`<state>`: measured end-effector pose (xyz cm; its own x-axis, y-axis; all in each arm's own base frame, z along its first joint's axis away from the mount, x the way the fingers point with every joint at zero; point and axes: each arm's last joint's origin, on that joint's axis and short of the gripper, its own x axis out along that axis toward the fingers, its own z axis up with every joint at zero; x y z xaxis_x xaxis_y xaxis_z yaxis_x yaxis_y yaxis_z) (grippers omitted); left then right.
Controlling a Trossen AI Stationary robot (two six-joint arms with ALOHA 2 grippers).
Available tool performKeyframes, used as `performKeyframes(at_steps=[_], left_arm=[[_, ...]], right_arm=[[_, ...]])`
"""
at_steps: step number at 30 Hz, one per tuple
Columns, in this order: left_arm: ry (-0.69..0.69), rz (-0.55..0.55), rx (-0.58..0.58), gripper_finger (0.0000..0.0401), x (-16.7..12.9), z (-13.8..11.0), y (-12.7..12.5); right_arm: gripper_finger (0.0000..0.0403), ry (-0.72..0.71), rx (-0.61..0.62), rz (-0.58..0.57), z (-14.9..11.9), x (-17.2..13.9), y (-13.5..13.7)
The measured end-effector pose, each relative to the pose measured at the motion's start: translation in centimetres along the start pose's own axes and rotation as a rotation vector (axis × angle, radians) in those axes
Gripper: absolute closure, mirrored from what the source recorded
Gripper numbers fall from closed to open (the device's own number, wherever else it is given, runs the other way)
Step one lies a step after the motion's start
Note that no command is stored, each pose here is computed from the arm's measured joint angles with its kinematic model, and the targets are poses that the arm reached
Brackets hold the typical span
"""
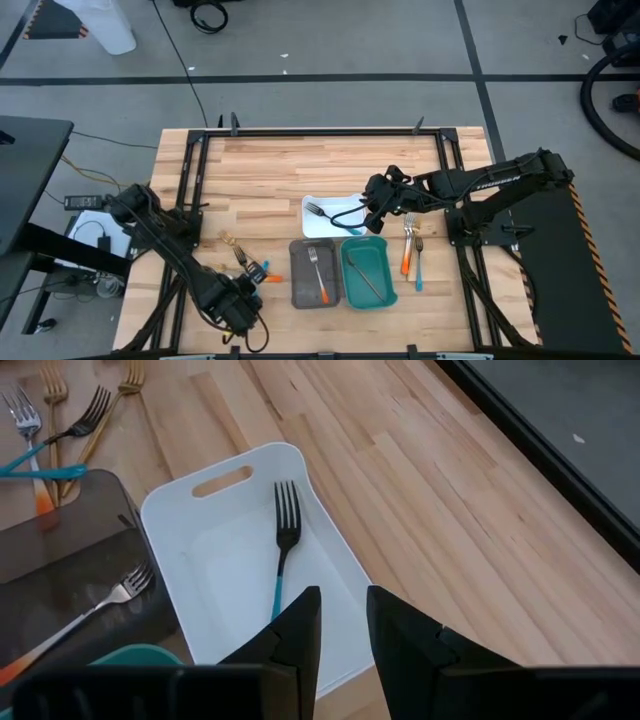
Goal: Sort silverware by color (type)
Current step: Put the blue fork into the white bin
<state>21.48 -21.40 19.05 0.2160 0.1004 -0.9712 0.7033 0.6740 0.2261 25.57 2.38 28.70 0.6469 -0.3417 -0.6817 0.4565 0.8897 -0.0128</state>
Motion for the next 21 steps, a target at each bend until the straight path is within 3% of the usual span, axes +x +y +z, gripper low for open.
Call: performKeyframes(at_steps=[11, 21], left_arm=[[0.021, -0.041, 0.017, 0.0307, 2.3, -1.4, -0.5], [0.013, -0.048, 0.040, 0.0307, 3.3, -1.6, 1.5]], right_arm=[[0.0308, -0.001, -0.002, 0.000, 0.0, 0.0, 0.0], [0.0308, -0.003, -0.002, -0.004, 0.0, 0.0, 0.0]])
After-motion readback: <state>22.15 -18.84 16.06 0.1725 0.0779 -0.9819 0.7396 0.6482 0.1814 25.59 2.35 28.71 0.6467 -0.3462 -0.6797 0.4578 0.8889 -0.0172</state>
